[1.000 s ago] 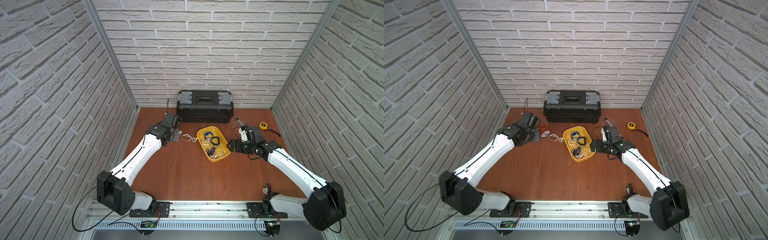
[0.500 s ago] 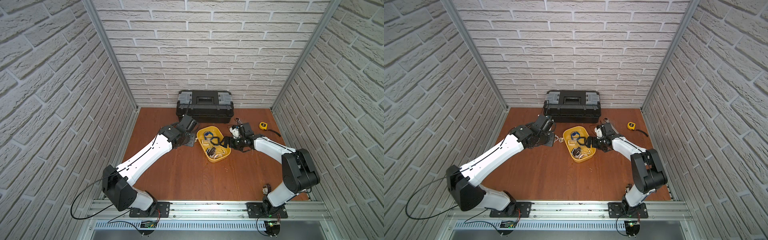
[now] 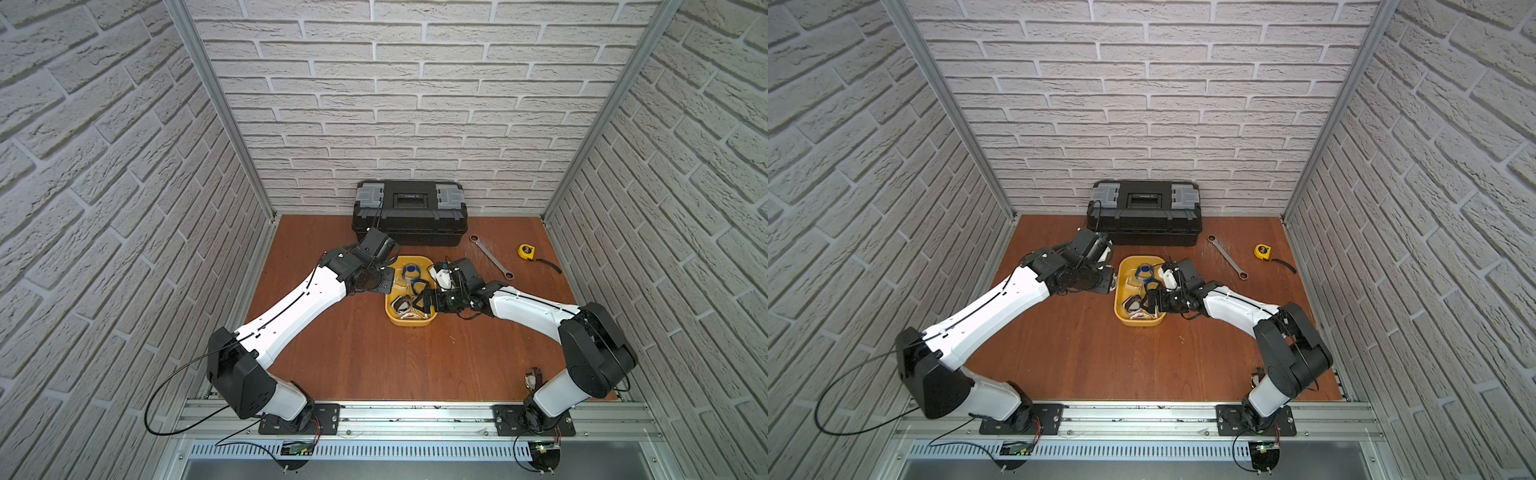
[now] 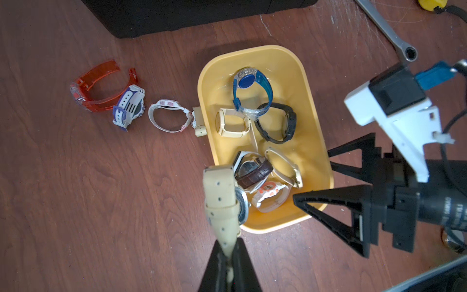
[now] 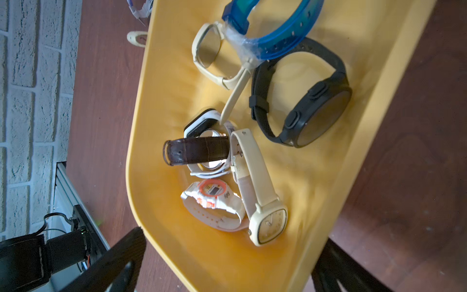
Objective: Put the watch into the storage box
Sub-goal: Adjust the storage box at the center of the board, then place the watch in the storage box.
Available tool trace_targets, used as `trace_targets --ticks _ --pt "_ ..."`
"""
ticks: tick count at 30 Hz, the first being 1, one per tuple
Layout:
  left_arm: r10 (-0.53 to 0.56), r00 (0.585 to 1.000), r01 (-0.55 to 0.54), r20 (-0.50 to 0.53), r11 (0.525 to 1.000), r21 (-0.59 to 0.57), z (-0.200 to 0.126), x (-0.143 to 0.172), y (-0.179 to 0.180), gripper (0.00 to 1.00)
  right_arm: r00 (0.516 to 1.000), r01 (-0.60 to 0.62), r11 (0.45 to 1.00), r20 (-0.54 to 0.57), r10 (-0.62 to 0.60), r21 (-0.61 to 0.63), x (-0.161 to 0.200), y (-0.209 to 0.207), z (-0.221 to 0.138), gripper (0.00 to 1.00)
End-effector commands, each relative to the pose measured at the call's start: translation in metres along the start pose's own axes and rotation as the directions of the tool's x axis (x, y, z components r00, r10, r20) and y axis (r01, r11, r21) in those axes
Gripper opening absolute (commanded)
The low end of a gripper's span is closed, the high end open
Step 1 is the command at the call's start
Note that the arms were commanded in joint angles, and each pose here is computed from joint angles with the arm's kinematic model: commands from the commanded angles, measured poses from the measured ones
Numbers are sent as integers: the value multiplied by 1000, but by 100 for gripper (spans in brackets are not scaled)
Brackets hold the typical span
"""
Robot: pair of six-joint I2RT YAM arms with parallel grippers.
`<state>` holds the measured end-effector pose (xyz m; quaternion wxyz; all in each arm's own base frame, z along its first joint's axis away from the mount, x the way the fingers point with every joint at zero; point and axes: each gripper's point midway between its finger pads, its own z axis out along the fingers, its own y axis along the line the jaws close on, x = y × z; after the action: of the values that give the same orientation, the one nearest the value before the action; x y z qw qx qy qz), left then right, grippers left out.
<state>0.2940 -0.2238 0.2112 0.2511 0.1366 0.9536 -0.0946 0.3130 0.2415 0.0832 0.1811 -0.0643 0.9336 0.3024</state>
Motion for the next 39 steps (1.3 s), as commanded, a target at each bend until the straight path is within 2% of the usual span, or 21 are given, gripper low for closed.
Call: trace_targets --ticks 1,6,12,16,20,29,34,36,39 --pt "24 1000 -24 -10 998 56 7 -6 -20 0 995 1 1000 99 1 -16 -16 11 -26 99" --pt "86 992 -85 -92 996 14 36 -3 -29 0 984 -55 997 171 44 60 -14 -10 -75 100" --pt "162 961 -200 -222 967 -157 76 -4 -13 0 969 -89 986 241 54 138 -2 -30 -128 100" --pt "176 956 -228 -236 949 -218 90 -10 -8 0 957 -91 986 288 47 142 4 -31 -148 100" --pt "167 951 -230 -260 944 -237 101 -8 -6 0 957 -91 984 286 44 153 11 -34 -153 100" --pt "144 945 -214 -295 952 -218 105 22 -7 0 958 -98 982 283 50 159 14 -38 -152 100" --pt "128 941 -202 -314 955 -216 121 36 -6 0 958 -88 984 282 41 156 12 -36 -152 100" --pt "123 942 -196 -312 957 -215 124 37 -7 4 959 -84 984 281 37 157 12 -35 -153 100" --pt "124 944 -195 -305 957 -213 127 34 -8 20 960 -81 984 280 33 161 13 -35 -154 100"
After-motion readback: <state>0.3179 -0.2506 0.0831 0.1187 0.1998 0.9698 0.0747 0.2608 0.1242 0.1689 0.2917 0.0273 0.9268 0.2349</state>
